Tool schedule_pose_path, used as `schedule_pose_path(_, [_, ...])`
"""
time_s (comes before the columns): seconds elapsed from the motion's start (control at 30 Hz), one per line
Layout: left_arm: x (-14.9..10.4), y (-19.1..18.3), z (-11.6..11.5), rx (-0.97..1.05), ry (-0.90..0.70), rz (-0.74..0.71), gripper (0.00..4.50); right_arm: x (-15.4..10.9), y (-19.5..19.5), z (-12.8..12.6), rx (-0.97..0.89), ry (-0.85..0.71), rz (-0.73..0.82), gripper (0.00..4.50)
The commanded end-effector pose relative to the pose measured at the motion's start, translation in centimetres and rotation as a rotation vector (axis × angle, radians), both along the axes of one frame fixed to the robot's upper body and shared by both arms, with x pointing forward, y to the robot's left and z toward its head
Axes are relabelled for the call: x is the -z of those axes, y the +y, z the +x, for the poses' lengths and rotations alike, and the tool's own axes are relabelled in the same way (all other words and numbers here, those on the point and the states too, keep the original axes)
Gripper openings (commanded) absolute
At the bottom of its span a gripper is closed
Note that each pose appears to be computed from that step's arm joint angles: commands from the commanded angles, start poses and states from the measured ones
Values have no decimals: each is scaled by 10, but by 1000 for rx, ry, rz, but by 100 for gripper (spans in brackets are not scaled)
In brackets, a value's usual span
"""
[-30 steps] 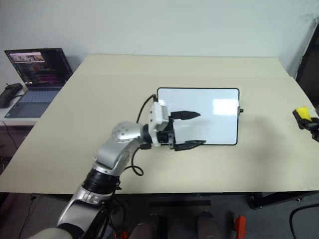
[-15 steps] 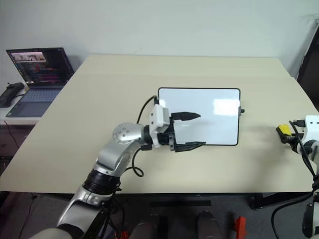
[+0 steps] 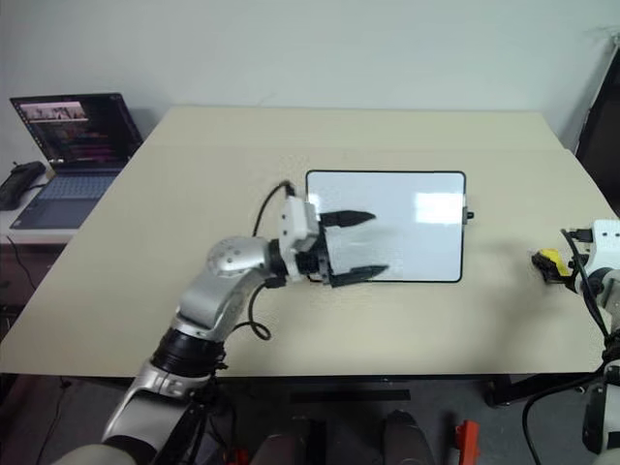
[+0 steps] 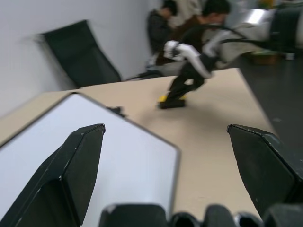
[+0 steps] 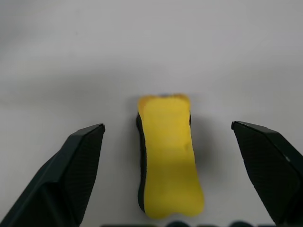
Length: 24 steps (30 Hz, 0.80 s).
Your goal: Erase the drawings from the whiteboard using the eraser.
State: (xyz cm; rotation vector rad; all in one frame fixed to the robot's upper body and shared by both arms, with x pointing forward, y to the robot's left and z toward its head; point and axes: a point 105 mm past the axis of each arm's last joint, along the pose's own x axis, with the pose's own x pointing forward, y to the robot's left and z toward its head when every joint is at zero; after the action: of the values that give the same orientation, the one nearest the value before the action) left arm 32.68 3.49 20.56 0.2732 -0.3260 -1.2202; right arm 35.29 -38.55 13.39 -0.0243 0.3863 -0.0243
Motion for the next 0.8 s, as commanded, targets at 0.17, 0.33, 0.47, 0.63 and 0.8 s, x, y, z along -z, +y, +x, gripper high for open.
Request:
schedule_pose_path(0.17, [-60,143,57,-675,-61,-312,450,-59,57,5,-151,-431,-29,449])
schedule_pose_path(0.33, [-23,174,75,-938,-112,-128,450,-37,65,10,-80,-500,10,449])
schedule_pose_path(0.47, [4,175,84,-1036,-117,-103,450,-17,81,13,-102,-499,17,449])
schedule_pose_path(0.63, [44,159,83,-1046,-64,-137,450,6,95,13,-87,-495,47,449])
schedule_pose_path(0.8, [69,146,75,-1064,-37,-190,450,16,96,12,-12,-524,50,449])
